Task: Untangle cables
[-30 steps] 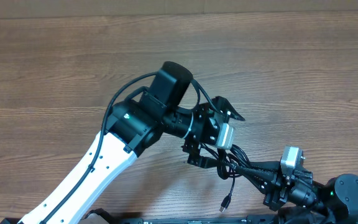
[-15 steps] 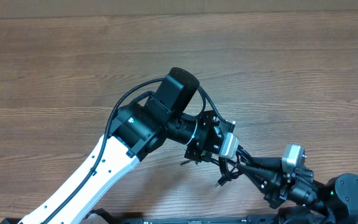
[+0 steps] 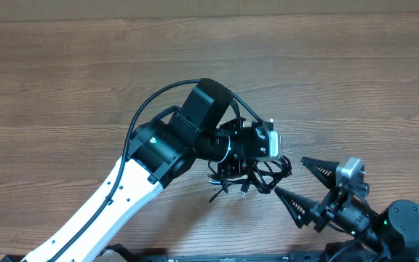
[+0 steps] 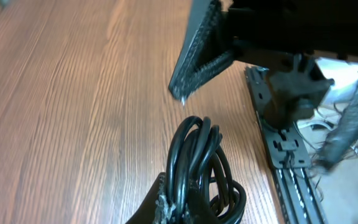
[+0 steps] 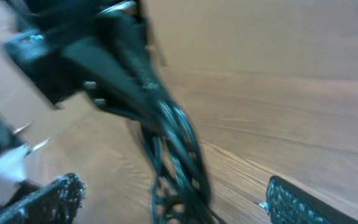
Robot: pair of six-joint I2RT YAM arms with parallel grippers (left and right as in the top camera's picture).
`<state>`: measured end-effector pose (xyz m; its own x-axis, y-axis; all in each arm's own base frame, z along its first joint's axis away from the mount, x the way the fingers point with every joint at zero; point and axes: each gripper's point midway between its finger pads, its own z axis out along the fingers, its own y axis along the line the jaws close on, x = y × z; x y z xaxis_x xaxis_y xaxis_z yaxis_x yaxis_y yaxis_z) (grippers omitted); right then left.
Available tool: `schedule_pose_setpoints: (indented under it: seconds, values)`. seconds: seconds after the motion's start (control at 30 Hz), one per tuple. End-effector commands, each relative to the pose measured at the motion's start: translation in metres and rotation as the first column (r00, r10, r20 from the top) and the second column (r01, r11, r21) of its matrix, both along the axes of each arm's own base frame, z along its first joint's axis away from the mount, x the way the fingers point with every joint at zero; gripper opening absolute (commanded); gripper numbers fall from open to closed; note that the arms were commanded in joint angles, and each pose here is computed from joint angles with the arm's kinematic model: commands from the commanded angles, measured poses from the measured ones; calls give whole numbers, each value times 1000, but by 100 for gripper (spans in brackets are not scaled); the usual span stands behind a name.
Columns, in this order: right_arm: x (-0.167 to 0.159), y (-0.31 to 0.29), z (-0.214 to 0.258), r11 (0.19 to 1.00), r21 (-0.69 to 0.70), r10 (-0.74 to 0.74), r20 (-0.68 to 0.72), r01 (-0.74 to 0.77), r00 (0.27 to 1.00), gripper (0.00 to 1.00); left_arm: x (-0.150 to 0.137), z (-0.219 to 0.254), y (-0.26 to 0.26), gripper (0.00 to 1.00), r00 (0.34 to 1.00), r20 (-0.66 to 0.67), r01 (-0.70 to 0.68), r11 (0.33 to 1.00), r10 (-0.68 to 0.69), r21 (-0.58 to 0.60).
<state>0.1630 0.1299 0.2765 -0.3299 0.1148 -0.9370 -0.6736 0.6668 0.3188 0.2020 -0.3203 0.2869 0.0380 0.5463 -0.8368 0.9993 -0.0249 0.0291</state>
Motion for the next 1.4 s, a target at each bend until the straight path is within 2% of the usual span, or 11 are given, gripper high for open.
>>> schedule_pose_setpoints:
  seconds: [0.0,0.2,0.37,0.47,0.8,1.03,1.17,1.37]
  values:
    - [17,-21,-3,984,22,-175,-59,176,983,96,10,13,1,4,989,-82,-127,992,125,-17]
    - [10,-12,-2,994,14,-108,-39,108,993,96,24,28,-6,4,953,-186,-256,964,240,-69]
    - [-8,6,2,998,-35,58,47,-56,997,83,26,32,-8,4,929,-251,-301,950,273,-80]
    - [-23,17,5,983,-68,180,108,-173,978,82,25,32,-9,4,918,-280,-313,947,281,-75]
    - [-26,19,5,978,-74,200,119,-192,972,83,2,42,-15,4,927,-345,-202,971,148,-125]
    - [-26,19,4,978,-81,203,118,-195,972,88,-13,50,-18,4,953,-302,-78,980,20,-182]
    - [-27,19,0,975,-98,209,116,-198,971,85,-18,60,-21,4,963,-266,-21,972,-43,-233]
    - [-28,19,-3,973,-111,213,115,-201,970,74,-21,83,-27,4,975,-183,56,942,-122,-330]
